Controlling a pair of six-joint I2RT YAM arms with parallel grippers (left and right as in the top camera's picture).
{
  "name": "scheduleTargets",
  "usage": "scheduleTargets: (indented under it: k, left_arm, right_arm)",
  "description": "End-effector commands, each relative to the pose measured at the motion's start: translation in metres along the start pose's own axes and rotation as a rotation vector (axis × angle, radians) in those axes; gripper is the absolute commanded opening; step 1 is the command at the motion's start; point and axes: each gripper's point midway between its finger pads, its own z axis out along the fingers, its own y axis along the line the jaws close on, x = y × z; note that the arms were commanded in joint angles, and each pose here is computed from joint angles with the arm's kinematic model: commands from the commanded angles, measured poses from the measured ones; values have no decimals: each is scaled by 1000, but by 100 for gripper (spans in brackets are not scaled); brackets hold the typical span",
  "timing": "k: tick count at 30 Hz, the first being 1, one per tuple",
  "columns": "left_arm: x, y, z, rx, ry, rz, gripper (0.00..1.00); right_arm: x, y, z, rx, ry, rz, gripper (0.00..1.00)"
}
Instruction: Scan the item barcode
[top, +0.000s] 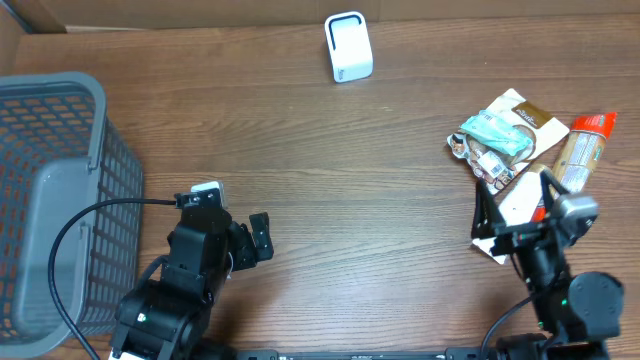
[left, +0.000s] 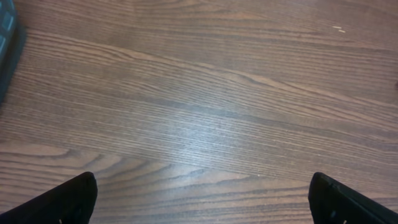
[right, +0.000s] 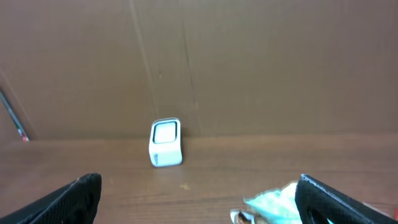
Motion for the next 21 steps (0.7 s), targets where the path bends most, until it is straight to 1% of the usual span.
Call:
scheduleTargets:
  k: [1,4,8,12,15,21]
  left_arm:
    - [-2,2,0,-9,-11,-18,100]
    - [-2,2,0,-9,-11,-18,100]
    - [-2,2,0,-9,-11,-18,100]
    - [-2,2,0,-9,-11,-18,100]
    - [-2,2,0,-9,-11,-18,100]
    - [-2,2,0,-9,-11,-18,100]
  right_arm:
    - [21,-1,-4,-18,-35,-16,100]
    - [35,1,-8,-44,-73,-45,100]
    - [56,11,-9,-114,-74,-176,100]
    - [77,6,-5,-107,-30,-170,100]
    - [95,3,-5,-98,31,-161,100]
    - [95,-6,-4,-46,33,-161,100]
